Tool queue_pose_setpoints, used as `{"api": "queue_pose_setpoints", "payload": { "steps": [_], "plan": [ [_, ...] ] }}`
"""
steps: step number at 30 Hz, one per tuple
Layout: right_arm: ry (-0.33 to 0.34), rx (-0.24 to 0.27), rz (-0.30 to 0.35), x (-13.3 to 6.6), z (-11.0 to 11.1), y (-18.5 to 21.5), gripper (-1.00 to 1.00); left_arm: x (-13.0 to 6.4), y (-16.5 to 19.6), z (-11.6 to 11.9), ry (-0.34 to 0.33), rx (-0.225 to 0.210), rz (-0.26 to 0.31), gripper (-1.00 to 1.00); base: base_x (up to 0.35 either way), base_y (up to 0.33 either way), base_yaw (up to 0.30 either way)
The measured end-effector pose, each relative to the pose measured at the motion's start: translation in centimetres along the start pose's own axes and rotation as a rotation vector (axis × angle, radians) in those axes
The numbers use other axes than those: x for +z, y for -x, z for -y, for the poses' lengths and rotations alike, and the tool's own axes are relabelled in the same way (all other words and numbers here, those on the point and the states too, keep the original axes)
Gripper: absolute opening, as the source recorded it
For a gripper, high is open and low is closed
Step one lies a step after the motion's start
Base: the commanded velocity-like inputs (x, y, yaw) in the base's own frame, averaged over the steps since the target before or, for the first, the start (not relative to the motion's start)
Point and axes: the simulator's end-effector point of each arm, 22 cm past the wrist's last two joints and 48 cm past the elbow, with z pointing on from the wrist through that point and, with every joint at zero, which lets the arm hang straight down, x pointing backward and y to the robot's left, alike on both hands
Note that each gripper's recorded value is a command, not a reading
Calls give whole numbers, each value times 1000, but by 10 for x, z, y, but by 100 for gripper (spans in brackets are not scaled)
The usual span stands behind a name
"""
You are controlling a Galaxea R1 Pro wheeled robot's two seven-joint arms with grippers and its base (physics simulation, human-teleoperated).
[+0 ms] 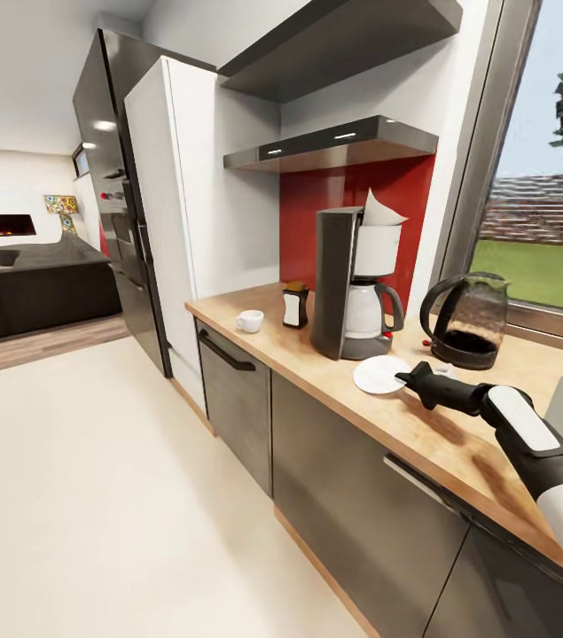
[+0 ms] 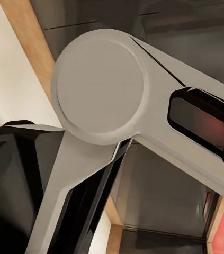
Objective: Set up a coffee station on the kitchen countertop: keep the coffee maker on the countertop, move the bottle of coffee from the kitchen shelf to the counter next to the coffee maker, place a paper coffee filter on top of the coffee maker, put the saucer next to the coffee maker with the coffee cup on the saucer, and place the electric kettle next to the coffee maker.
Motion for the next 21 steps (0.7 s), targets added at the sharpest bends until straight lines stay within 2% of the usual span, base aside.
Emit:
{"api": "queue_pose_setpoints", "payload": {
  "steps": [2,3,21],
  "plan": [
    [0,1,0,0,0,0,-100,0,0,0,0,0,0,100,0,0,0],
    [0,1,0,0,0,0,100,0,0,0,0,0,0,100,0,0,0],
    [6,7,1,0,0,0,100,0,0,0,0,0,0,100,-4,-1,0]
  ]
}}
